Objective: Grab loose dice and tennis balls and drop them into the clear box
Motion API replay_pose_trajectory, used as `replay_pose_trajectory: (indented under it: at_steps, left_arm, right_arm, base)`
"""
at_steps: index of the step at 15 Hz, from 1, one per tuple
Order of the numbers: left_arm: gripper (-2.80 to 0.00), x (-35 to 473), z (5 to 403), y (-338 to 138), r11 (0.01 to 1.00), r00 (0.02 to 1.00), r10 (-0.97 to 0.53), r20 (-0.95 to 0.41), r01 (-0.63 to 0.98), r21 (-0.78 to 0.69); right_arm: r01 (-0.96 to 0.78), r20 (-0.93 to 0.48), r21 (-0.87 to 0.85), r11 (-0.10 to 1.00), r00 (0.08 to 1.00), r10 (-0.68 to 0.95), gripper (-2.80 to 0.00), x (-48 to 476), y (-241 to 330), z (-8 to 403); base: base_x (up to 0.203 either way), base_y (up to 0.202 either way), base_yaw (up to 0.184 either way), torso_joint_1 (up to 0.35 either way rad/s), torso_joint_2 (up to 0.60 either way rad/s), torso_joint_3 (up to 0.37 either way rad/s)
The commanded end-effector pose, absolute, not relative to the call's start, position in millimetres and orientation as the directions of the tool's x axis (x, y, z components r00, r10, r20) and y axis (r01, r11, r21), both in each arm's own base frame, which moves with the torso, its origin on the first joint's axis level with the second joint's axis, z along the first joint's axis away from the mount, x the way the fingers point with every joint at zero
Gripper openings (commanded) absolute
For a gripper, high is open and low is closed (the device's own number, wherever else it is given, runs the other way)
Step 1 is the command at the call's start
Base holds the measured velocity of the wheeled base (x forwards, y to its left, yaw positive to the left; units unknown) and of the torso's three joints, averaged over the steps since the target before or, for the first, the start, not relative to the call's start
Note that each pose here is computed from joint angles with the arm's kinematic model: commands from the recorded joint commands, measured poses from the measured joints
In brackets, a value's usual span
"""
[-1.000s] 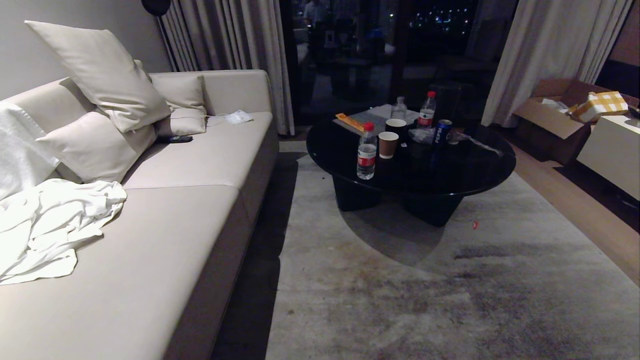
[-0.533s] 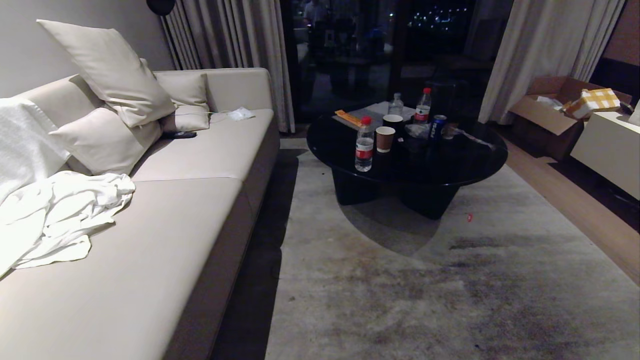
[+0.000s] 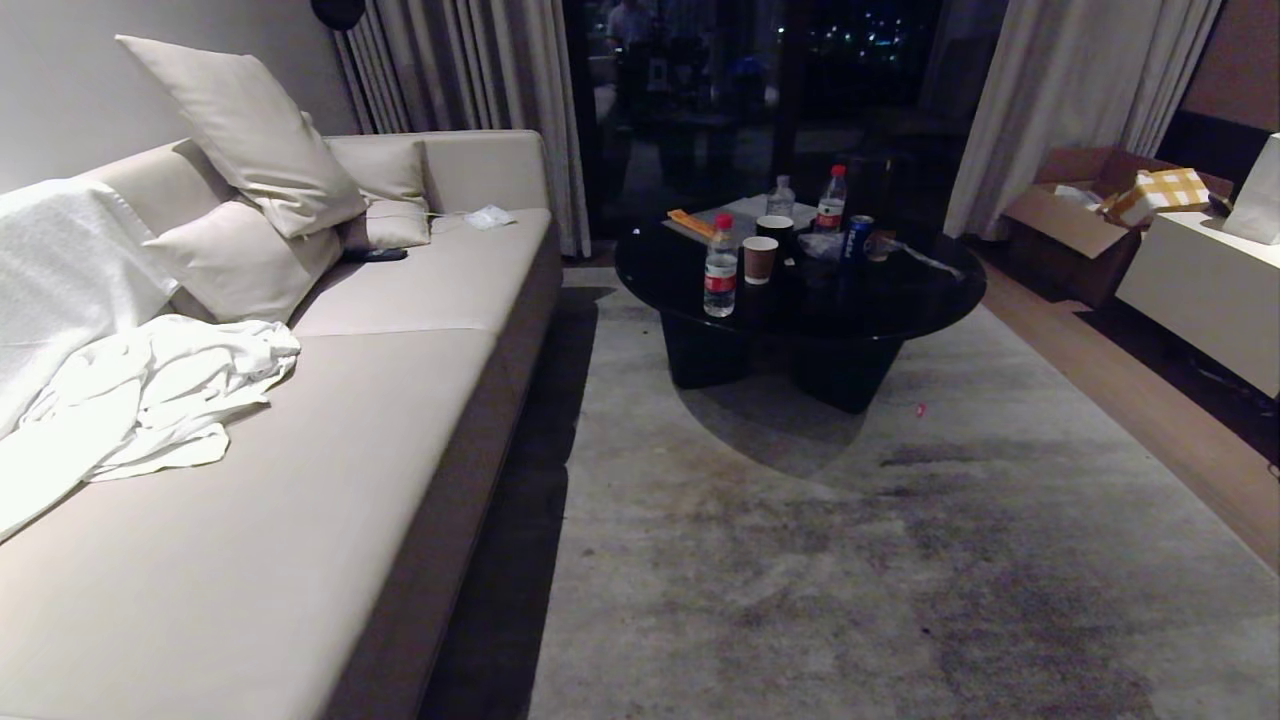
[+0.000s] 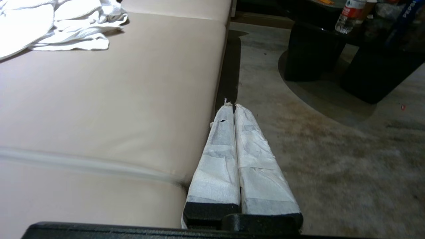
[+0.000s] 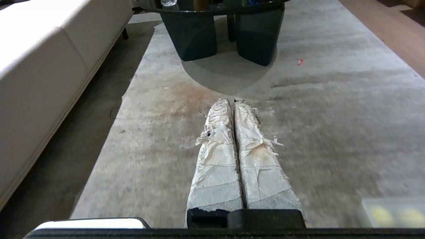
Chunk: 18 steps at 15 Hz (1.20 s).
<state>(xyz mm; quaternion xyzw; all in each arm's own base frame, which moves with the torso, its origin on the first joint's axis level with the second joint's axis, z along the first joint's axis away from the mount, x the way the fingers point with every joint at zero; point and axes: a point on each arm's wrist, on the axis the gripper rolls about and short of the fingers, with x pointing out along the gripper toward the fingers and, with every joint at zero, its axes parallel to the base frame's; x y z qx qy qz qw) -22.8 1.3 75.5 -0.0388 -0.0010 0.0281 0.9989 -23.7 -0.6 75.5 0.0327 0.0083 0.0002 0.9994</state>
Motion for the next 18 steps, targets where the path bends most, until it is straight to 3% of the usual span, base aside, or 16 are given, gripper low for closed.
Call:
replay_pose_trajectory:
  at_steps: [1, 18]
  left_arm:
    - [-2.8, -22.6, 75.1, 1.2, 0.996, 0.998, 0.055, -0.003, -0.055, -0.074]
    - [-2.8, -22.6, 75.1, 1.3, 0.996, 0.998, 0.058, -0.003, -0.058, -0.069]
  right_arm:
    - [0.001, -0.018, 0.066, 0.998, 1.0, 0.0, -2.8, -23.6, -0.6, 75.5]
    - [0.001, -0.018, 0.064, 0.998, 1.0, 0.0, -2.8, -23.6, -0.6, 75.5]
  base:
    - [-0.186, 0.0, 0.001, 0.002, 0.0, 0.002]
    - [-0.184, 0.0, -0.001, 0.001, 0.0, 0.003]
